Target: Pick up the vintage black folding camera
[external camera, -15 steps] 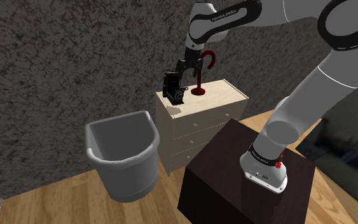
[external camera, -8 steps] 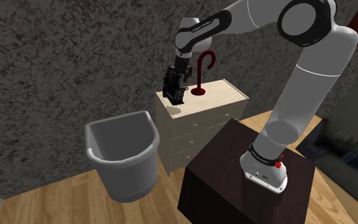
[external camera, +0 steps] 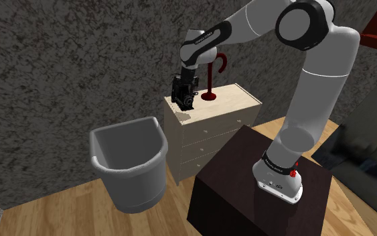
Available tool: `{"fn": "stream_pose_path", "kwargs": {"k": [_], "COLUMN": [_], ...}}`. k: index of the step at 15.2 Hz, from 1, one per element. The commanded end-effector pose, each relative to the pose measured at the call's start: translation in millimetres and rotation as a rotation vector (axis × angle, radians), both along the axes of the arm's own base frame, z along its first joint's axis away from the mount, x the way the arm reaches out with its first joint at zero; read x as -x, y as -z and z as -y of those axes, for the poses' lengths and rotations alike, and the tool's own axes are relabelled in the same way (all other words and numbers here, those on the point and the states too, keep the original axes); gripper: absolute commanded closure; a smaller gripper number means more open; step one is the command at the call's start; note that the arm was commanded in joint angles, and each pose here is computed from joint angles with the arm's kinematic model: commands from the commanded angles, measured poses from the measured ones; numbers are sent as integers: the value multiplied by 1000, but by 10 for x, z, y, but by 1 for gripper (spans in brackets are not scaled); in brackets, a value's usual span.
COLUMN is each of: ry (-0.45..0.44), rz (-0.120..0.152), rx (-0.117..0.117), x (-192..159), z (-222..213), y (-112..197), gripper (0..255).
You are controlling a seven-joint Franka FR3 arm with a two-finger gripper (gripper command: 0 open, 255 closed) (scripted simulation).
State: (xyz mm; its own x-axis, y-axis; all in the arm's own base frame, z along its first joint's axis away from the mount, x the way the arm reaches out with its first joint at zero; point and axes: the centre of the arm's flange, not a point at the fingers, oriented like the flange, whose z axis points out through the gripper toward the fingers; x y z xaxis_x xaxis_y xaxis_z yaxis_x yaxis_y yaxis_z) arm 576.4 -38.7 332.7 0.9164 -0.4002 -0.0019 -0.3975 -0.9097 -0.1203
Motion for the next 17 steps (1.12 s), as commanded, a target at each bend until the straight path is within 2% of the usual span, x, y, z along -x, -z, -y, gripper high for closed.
{"fn": "stream_pose_path", "kwargs": {"k": [1,2,3,12,17], "ry": [0,0,0,0,0], "rz": [0,0,0,0,0], "rx": [0,0,0,0,0], "x": [5,5,4,5,5], "z": [3,3,5,3,3], "y": [79,79,84,79,-185], "gripper": [0,0,255,255,255]}}
